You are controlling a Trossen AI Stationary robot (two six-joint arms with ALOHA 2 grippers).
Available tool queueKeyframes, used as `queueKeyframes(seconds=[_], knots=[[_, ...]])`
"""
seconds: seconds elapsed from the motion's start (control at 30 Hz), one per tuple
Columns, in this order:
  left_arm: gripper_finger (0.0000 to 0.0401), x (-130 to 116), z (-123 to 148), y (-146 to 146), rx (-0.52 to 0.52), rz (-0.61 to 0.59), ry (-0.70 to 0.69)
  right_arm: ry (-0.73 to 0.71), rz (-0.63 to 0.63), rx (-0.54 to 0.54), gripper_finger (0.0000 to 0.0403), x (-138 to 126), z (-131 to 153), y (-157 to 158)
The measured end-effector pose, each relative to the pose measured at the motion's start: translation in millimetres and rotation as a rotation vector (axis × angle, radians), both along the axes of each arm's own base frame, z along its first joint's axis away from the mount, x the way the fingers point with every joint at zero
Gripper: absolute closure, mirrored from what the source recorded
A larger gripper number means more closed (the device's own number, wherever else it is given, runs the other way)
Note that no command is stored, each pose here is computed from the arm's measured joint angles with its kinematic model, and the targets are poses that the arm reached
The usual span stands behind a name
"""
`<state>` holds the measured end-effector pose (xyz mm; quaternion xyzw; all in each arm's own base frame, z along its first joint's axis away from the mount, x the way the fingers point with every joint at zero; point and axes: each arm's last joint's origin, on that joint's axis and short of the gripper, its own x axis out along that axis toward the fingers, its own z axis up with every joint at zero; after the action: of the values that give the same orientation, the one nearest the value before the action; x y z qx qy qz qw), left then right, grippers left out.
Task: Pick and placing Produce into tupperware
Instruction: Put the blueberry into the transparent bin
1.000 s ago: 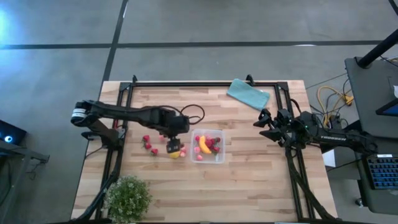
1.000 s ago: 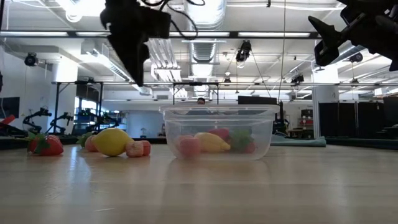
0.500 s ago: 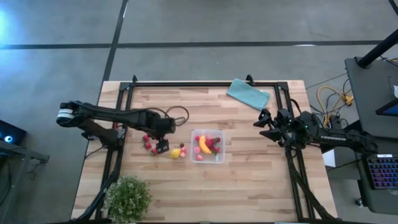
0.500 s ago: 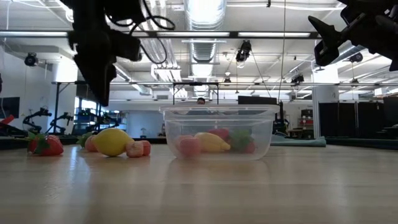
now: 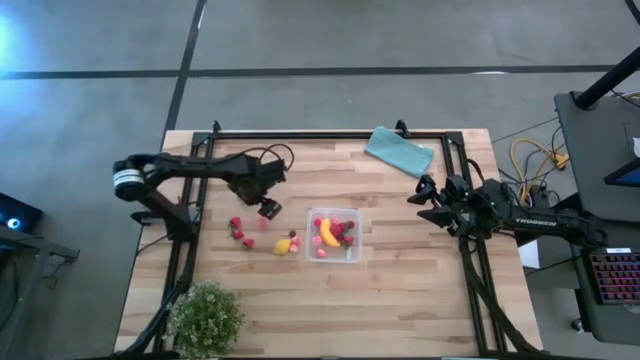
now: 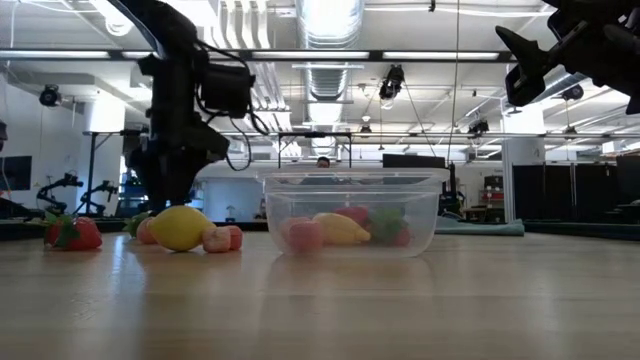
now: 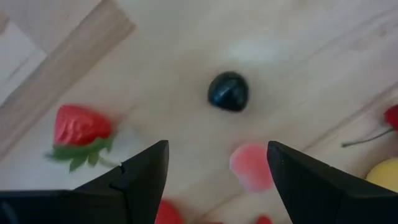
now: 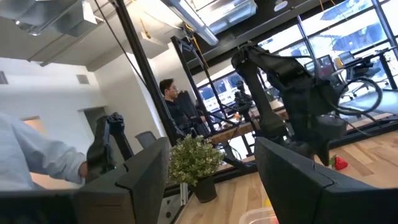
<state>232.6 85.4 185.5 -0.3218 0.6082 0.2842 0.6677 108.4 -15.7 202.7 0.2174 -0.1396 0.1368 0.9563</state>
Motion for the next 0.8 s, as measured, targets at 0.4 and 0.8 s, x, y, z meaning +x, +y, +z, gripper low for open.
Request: queueKeyframes(seconds=[0.4,0.8], knots=[[0.0144,23,-19,11,0.046,-0.112,0.063,0.0,0.0,0.0,0.0174,0,0,0],[0.0178,31,-34,13,0.032,-0.146,0.09,0.0,-0.001,0.0,0.0174,0,0,0]])
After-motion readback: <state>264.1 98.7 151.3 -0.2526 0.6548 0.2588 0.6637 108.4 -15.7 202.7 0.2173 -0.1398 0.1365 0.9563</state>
